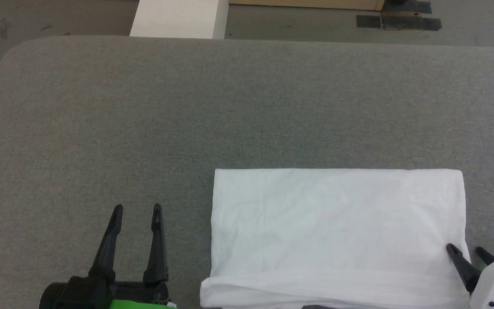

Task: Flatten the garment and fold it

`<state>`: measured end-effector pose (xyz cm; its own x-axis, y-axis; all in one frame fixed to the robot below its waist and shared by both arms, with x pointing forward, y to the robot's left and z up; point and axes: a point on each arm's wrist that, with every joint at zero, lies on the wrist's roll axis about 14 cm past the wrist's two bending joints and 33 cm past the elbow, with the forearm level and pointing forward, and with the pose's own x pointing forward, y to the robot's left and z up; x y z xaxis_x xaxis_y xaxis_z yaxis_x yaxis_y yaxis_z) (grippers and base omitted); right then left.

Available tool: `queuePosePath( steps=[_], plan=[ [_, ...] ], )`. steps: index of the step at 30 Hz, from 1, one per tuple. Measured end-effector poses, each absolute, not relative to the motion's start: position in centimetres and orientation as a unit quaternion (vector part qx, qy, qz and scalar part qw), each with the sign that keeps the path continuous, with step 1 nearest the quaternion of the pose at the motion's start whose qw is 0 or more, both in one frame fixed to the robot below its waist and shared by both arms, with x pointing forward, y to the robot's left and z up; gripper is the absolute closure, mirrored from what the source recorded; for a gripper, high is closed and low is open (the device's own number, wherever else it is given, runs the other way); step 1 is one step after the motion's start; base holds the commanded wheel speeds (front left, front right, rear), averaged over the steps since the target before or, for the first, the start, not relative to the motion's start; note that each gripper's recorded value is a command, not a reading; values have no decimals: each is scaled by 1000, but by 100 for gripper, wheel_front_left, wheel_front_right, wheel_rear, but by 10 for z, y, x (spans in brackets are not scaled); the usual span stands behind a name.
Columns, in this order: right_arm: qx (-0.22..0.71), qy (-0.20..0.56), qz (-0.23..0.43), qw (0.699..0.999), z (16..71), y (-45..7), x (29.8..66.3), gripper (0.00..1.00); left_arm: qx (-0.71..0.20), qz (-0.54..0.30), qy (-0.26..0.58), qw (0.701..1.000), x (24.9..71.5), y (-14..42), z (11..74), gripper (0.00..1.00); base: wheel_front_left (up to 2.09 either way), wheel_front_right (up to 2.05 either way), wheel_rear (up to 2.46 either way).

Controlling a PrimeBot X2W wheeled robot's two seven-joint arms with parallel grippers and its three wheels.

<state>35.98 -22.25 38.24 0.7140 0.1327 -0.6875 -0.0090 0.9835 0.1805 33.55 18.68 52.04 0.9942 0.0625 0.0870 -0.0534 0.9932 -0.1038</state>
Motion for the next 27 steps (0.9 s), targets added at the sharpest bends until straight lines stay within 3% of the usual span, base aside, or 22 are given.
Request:
queuePosePath(
  steps=[3,4,5,14,27],
  plan=[
    [77,395,51,914,369,-217,363,0,-48,34,-40,997,338,189,517,0,0,0,0],
    [78,398,57,912,367,-214,366,58,-47,34,-37,998,339,190,515,0,0,0,0],
    [82,400,60,911,365,-213,369,100,-47,35,-35,998,339,190,514,0,0,0,0],
    [92,389,55,915,371,-218,379,100,-50,35,-32,998,338,191,511,0,0,0,0],
    [73,313,-122,939,417,-343,365,100,-62,3,-54,997,340,176,522,0,0,0,0]
  ],
)
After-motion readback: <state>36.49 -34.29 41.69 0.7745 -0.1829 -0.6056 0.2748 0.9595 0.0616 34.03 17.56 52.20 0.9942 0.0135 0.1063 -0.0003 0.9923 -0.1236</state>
